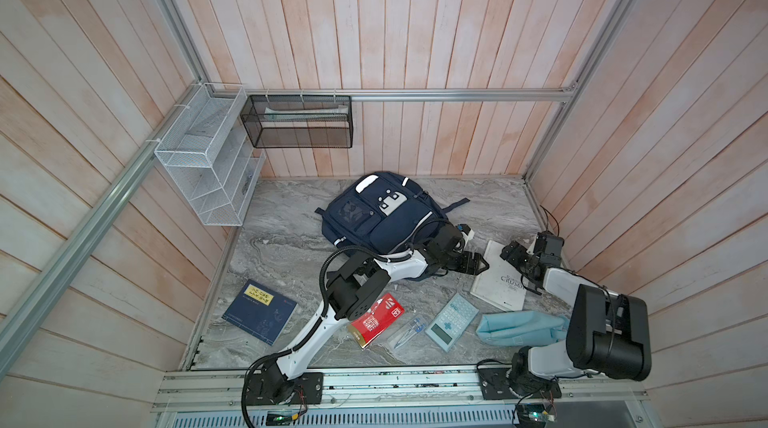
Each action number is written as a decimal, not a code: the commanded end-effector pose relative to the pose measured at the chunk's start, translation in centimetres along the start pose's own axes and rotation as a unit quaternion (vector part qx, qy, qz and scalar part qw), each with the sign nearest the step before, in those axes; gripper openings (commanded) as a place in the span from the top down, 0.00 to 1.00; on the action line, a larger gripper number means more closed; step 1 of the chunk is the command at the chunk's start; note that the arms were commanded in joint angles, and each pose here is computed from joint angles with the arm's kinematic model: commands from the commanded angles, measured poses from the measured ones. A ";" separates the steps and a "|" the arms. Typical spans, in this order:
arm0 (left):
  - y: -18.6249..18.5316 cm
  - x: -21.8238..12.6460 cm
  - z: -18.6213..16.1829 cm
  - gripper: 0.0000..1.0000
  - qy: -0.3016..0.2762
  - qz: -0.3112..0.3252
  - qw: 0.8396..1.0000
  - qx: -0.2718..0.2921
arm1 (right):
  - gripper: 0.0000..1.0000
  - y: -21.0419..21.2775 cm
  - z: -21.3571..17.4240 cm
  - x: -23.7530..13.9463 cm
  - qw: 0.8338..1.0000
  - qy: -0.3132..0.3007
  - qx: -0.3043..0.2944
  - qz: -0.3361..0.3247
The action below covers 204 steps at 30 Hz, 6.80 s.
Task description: Pack the student bag
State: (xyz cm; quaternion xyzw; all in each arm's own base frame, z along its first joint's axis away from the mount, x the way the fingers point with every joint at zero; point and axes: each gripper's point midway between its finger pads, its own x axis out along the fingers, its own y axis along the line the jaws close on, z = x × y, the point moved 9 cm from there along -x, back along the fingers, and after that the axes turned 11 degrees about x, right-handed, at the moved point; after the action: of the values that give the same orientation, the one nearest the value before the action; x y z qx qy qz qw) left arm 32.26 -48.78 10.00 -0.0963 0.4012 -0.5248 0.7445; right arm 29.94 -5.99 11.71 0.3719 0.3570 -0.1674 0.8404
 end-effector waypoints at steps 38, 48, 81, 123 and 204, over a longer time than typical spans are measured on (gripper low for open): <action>5.0 0.1 -2.3 0.29 -0.030 -0.074 0.990 -0.119 | 0.72 -1.2 -3.9 -0.5 0.988 0.111 0.037 0.101; 3.8 -0.4 -0.8 0.31 -0.038 -0.113 0.984 -0.132 | 0.95 0.0 -3.9 -1.5 0.977 0.101 0.028 0.186; -0.9 -10.3 5.9 0.98 -0.128 -0.165 0.974 -0.088 | 0.30 1.0 -4.5 -4.1 0.956 0.080 0.004 0.281; 9.4 -18.3 2.1 0.39 0.093 0.303 0.943 0.098 | 1.00 6.9 -4.3 -11.4 0.890 -0.028 -0.074 0.448; 6.9 -33.0 0.2 0.00 -0.160 0.249 0.950 -0.094 | 0.02 20.3 -12.6 -7.8 0.888 0.045 -0.299 0.346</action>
State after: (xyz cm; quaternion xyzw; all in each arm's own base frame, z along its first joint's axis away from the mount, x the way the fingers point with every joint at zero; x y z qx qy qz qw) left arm 34.29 -20.32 20.86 -0.1004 0.3803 -0.2956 0.8706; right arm 28.32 14.79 20.12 0.2459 0.2875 0.2033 0.9031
